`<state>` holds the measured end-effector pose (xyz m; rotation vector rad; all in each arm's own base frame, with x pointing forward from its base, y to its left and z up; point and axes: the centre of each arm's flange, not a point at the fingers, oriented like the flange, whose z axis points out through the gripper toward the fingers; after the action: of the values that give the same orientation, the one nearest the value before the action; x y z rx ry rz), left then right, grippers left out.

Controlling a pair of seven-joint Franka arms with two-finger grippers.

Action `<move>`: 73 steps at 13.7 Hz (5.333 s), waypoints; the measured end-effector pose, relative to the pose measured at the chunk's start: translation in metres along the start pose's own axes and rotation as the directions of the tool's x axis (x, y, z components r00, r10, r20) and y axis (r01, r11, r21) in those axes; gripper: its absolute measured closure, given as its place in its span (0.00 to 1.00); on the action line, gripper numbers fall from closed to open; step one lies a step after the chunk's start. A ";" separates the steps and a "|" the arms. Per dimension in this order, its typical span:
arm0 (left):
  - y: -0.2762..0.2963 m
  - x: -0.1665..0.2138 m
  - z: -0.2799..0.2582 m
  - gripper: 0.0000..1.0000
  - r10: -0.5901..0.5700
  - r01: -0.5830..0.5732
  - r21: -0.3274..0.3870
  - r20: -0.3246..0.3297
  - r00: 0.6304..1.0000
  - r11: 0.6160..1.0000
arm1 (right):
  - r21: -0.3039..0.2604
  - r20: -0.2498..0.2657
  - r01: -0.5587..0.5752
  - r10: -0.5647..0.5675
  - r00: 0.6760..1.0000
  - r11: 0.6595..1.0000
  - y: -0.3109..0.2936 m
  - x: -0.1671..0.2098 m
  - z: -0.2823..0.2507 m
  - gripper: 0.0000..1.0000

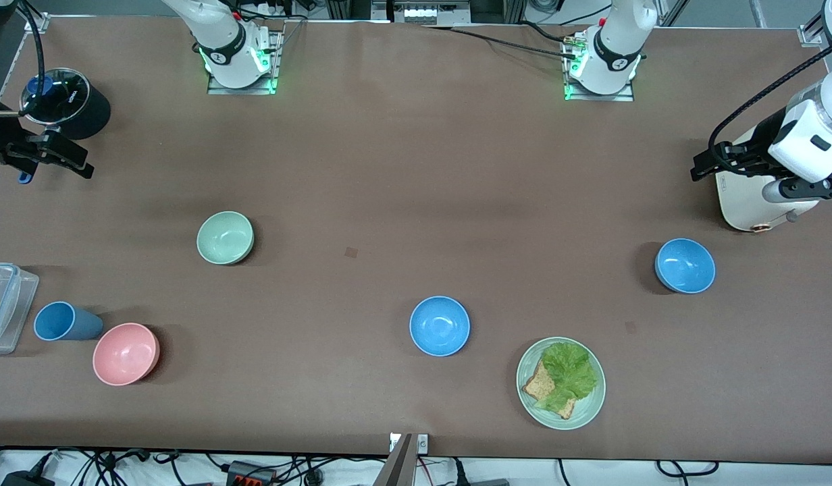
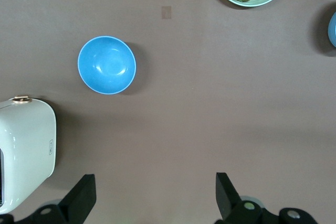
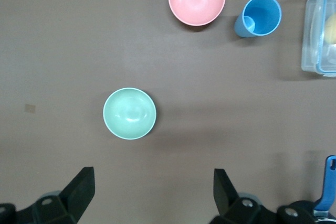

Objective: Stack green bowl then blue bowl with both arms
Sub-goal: 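Reach the right gripper toward the pale green bowl, then grasp the green bowl rim with the right gripper and lift it, then carry the green bowl to the table middle and set it down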

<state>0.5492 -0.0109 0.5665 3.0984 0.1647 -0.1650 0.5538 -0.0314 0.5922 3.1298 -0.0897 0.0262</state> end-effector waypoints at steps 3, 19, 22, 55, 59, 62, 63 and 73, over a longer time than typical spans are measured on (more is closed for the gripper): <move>0.001 0.000 0.000 0.00 0.002 -0.002 0.000 0.000 1.000 1.000 | -0.024 -0.003 0.014 -0.014 1.000 1.000 -0.003 0.000 0.000 0.00; 0.000 0.007 0.001 0.00 -0.003 0.003 -0.001 0.000 1.000 1.000 | -0.024 0.277 0.032 -0.024 0.961 0.999 -0.010 0.065 0.246 0.00; 0.000 0.007 0.001 0.00 -0.003 0.003 -0.001 -0.001 1.000 1.000 | -0.023 0.330 0.037 -0.028 0.944 0.999 -0.012 0.068 0.298 0.00; -0.011 0.028 0.042 0.00 -0.026 0.026 0.006 0.090 0.996 1.000 | 0.085 0.348 0.122 -0.144 0.926 0.989 -0.390 -0.013 0.328 0.96; -0.054 0.063 0.108 0.00 -0.049 0.050 -0.001 0.169 0.984 0.999 | 0.077 0.326 0.093 -0.113 0.938 0.993 -0.453 -0.042 0.344 0.96; -0.088 0.090 0.166 0.00 0.009 -0.012 0.020 0.135 0.991 1.000 | 0.078 0.314 0.059 -0.081 0.946 0.995 -0.474 -0.055 0.363 0.96; -0.096 0.093 0.184 0.00 0.025 -0.030 0.043 0.117 0.993 0.999 | 0.080 0.311 0.053 -0.075 0.948 0.995 -0.477 -0.056 0.367 0.96; -0.184 0.092 0.301 0.00 0.149 -0.149 0.074 0.000 0.989 0.986 | 0.102 0.222 -0.060 0.036 0.974 0.993 -0.441 0.007 0.262 0.17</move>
<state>0.5891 0.1696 0.2521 3.1682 -0.0754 -0.1611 0.5903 0.4056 0.3258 3.2252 -0.1709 -0.3264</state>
